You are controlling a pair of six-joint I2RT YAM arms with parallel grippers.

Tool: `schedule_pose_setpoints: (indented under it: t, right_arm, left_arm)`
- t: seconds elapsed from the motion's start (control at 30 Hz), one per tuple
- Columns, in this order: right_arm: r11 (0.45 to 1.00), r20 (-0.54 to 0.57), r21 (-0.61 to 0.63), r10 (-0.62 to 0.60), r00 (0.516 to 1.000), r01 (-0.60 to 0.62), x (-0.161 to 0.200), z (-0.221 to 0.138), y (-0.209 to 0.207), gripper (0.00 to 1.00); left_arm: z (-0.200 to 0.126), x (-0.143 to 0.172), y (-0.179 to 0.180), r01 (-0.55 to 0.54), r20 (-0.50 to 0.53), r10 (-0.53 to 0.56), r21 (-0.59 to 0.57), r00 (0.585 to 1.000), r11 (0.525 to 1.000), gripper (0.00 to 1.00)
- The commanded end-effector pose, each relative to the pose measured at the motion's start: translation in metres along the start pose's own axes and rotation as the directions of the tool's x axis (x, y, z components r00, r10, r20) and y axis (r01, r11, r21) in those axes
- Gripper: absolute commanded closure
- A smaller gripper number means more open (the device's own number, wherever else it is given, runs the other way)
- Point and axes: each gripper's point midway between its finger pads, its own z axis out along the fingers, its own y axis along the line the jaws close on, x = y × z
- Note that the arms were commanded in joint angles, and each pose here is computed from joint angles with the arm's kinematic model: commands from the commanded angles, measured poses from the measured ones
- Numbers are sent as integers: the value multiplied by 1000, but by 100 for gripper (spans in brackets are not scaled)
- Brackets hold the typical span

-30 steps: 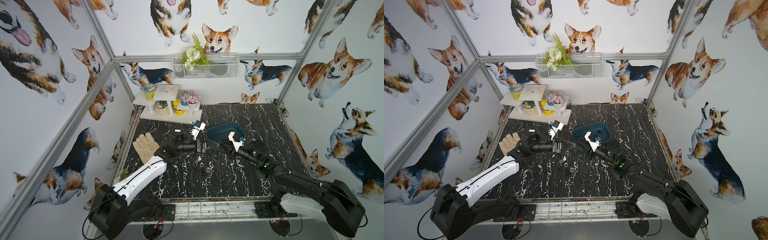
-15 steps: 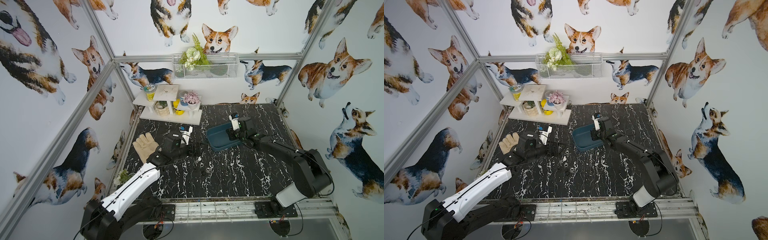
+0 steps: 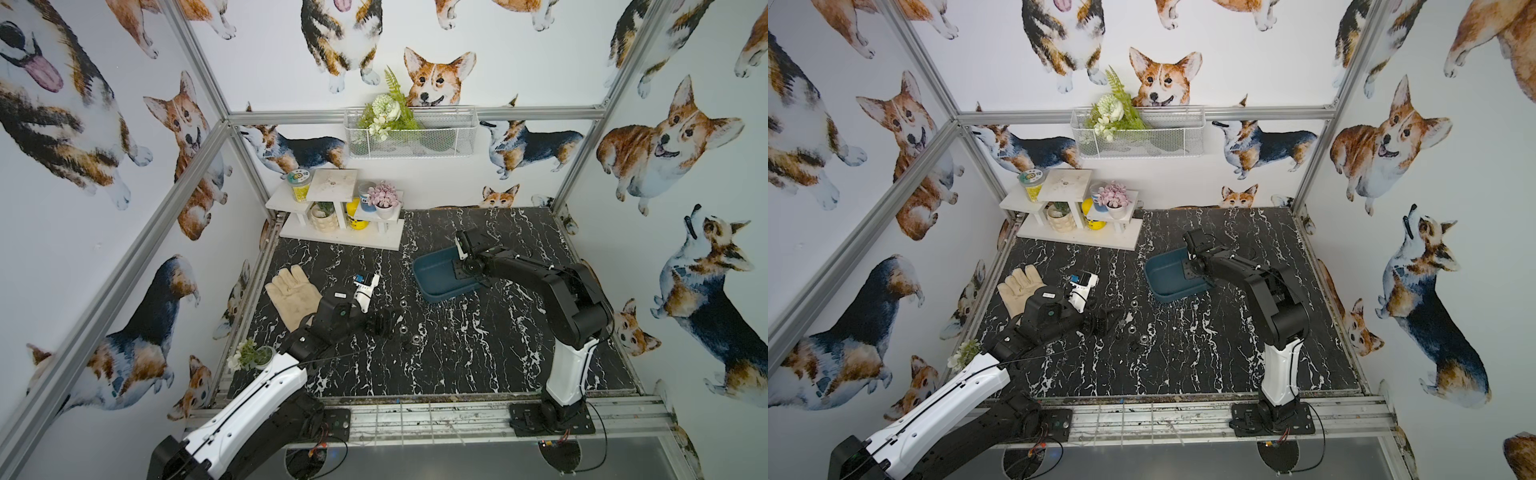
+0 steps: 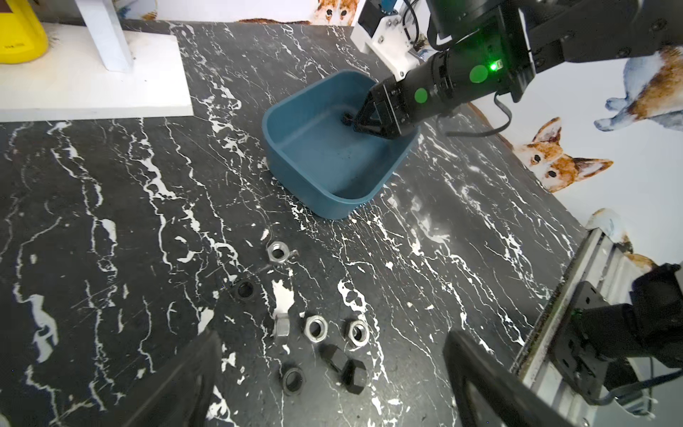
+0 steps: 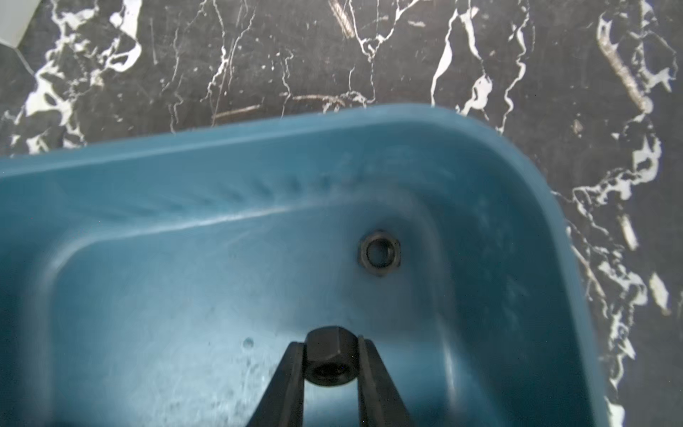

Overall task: Put the nuts on the desktop into the storage box
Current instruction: Place the nut in the storage box.

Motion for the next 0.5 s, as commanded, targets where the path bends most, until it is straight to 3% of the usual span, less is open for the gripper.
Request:
schedule_pose_setpoints:
  t: [0.0,0.47]
  right_arm:
    - [1000,-21,3,10,1000,-10,-2,6,2,78]
    - [1000,-48,18,-15,999,16,-7,31,5,69]
  left_arm:
    - [0,1,9,-35,9,35,-47,999,998,0]
    - [6,17,18,1,-29,-3,-78,1000,997,0]
